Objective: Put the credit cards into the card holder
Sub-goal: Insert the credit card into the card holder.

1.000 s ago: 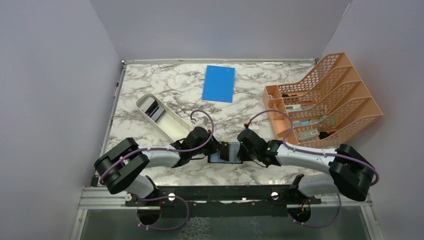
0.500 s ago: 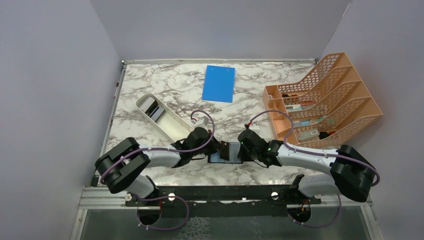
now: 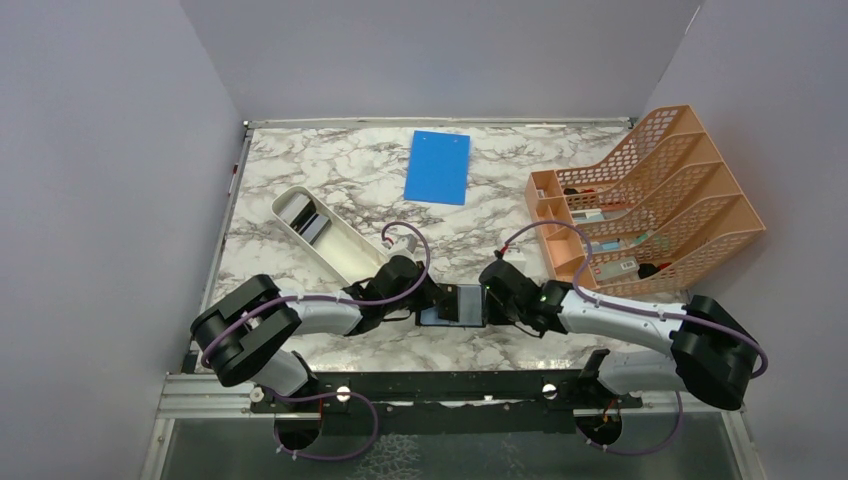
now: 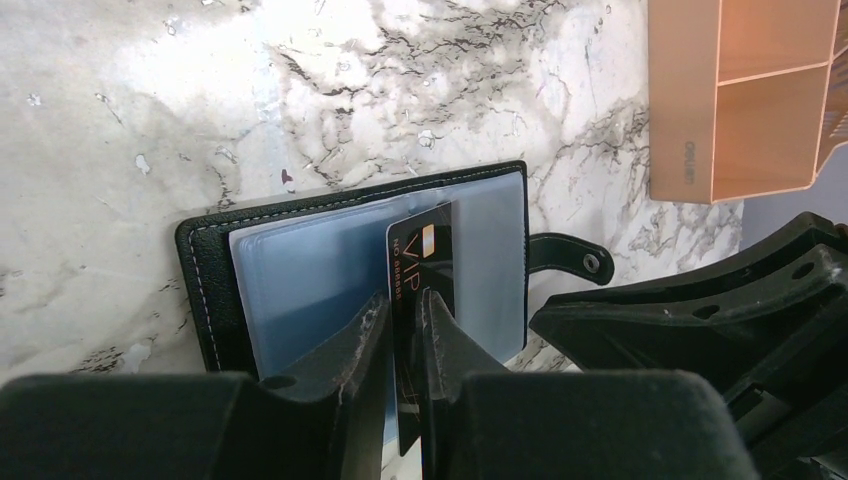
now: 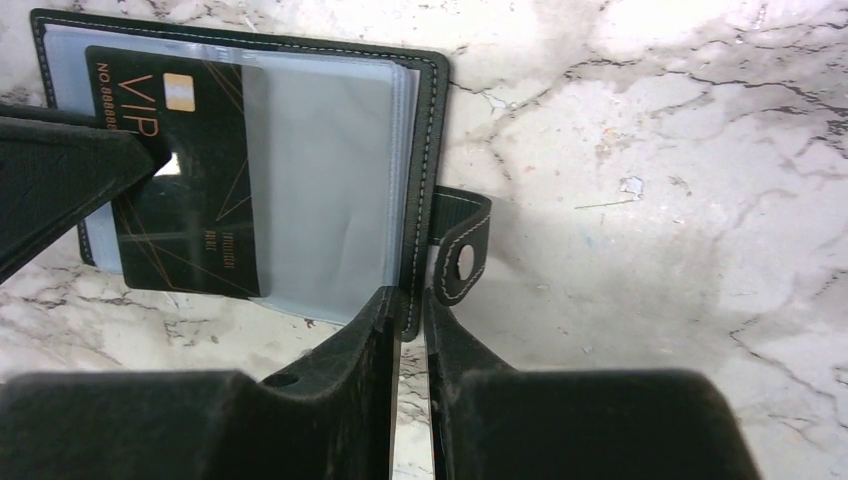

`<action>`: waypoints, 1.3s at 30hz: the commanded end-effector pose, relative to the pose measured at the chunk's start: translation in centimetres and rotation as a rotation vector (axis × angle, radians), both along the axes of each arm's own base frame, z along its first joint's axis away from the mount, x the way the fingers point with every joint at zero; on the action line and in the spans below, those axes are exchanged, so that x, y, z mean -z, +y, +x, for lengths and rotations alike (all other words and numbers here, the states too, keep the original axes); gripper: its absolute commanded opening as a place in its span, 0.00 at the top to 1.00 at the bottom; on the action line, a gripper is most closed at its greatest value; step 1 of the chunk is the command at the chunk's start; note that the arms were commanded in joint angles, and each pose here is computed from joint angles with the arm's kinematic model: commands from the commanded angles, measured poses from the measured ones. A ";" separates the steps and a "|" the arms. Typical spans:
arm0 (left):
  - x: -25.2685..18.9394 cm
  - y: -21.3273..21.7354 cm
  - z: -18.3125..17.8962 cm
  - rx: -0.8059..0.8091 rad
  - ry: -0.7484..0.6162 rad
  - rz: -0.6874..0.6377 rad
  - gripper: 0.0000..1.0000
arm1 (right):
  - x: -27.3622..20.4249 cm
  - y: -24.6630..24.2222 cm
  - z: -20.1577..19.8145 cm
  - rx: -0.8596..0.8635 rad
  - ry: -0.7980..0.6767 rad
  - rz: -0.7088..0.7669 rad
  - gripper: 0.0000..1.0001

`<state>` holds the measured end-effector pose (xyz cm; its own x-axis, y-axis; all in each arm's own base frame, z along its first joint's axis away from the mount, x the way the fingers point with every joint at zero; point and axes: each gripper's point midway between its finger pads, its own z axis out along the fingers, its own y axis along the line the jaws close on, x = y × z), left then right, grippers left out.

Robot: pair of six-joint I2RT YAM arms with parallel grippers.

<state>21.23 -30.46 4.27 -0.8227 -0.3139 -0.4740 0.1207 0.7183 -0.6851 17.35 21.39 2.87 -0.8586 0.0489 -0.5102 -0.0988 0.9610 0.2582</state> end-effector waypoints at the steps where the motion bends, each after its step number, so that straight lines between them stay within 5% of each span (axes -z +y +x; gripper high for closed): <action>1: 0.0 -0.3 0.0 0.010 -0.013 0.006 0.81 | -0.7 -0.6 0.6 0.018 -0.031 -0.027 0.80; 15: 0.6 -0.9 -0.6 0.024 0.003 0.017 0.82 | 1.8 0.5 -0.1 -0.002 0.036 0.019 0.82; 39: -1.5 -2.2 -0.7 0.049 -0.030 -0.022 0.63 | 1.0 -2.1 1.6 0.057 -0.030 -0.064 0.82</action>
<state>20.21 -31.90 4.03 -0.8388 -0.2727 -0.4712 0.1487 0.7179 -0.6801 18.60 20.30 2.84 -0.8417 0.0714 -0.5351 -0.0716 0.9677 0.2416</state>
